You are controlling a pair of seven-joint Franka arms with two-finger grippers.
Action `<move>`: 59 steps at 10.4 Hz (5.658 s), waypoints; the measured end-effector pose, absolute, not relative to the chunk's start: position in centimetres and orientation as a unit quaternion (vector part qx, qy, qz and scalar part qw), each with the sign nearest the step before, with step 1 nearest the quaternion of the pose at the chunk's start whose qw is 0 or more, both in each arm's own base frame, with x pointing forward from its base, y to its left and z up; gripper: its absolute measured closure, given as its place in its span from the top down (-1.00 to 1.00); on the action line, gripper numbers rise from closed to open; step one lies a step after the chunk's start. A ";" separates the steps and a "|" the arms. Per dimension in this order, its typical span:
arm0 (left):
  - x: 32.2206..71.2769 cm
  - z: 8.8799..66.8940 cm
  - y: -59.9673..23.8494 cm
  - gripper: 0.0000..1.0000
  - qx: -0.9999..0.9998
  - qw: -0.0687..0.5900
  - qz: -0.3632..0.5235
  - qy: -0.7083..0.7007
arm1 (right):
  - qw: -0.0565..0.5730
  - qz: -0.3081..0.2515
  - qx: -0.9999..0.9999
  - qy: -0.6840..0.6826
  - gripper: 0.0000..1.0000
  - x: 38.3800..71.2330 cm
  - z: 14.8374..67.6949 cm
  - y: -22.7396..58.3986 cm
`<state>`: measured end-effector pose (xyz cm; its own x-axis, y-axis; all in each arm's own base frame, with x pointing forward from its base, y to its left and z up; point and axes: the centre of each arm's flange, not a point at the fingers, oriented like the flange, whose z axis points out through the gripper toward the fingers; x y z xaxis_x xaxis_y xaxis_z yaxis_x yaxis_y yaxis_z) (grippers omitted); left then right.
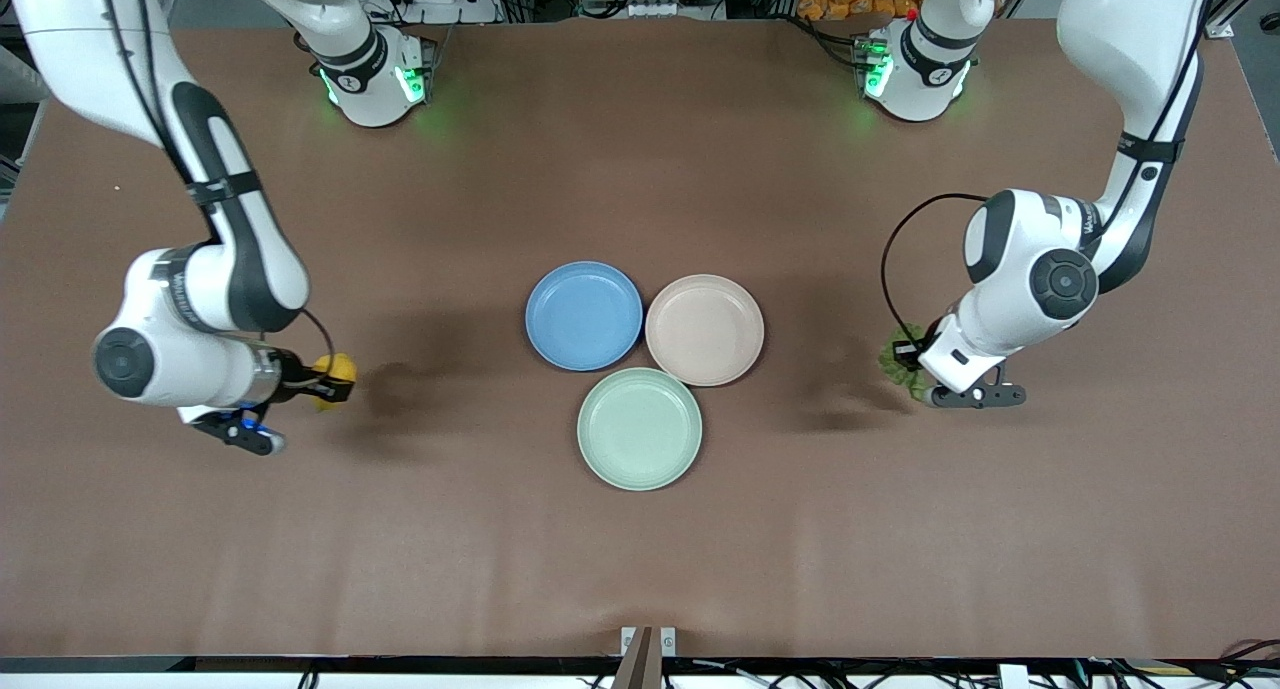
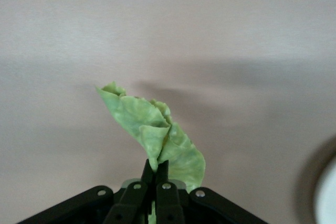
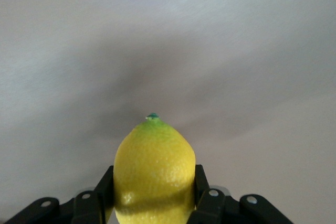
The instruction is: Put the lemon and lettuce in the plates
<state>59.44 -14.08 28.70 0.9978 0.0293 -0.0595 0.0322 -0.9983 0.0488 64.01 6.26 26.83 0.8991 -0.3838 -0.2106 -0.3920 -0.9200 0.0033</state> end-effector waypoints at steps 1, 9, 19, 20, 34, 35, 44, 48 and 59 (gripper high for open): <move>59.6 29.9 -15.6 -0.93 0.999 0.027 -0.033 0.023 | 0.015 0.103 -0.972 0.212 0.22 63.7 27.1 9.2; 57.9 34.1 -27.7 -0.93 0.994 0.045 -0.024 0.093 | -0.019 0.089 -0.946 0.310 0.22 57.3 28.1 30.5; 54.2 24.3 -41.5 -0.40 0.982 0.014 -0.059 0.179 | -0.010 0.063 -0.934 0.352 0.22 51.4 22.8 41.6; 54.7 24.9 -41.4 -0.12 0.982 0.017 -0.053 0.180 | -0.010 0.062 -0.934 0.351 0.46 51.4 22.9 41.6; 64.0 45.5 -23.1 1.00 0.996 0.017 0.064 0.054 | -0.026 0.051 -0.967 0.247 1.00 63.2 26.3 20.9; 64.2 46.8 -20.7 1.00 0.997 0.018 0.057 0.051 | -0.027 0.057 -0.970 0.235 1.00 63.8 26.2 18.6; 60.5 57.8 -11.5 1.00 0.998 -0.011 0.055 0.010 | 0.019 0.111 -0.984 0.138 1.00 65.1 28.3 1.0; 58.4 60.9 -9.8 1.00 0.998 -0.025 0.051 -0.014 | 0.019 0.113 -0.987 0.117 1.00 62.3 30.4 2.5; 56.3 64.2 -5.9 1.00 1.000 -0.010 0.010 -0.026 | 0.020 0.004 -0.997 0.073 1.00 52.3 37.5 3.9</move>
<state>56.33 -5.88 64.15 0.9985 -0.0514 0.0191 -0.0510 -0.9985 -0.0208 52.28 3.88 37.49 0.9892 -0.1459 -0.0114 -0.1463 -0.9885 -0.0390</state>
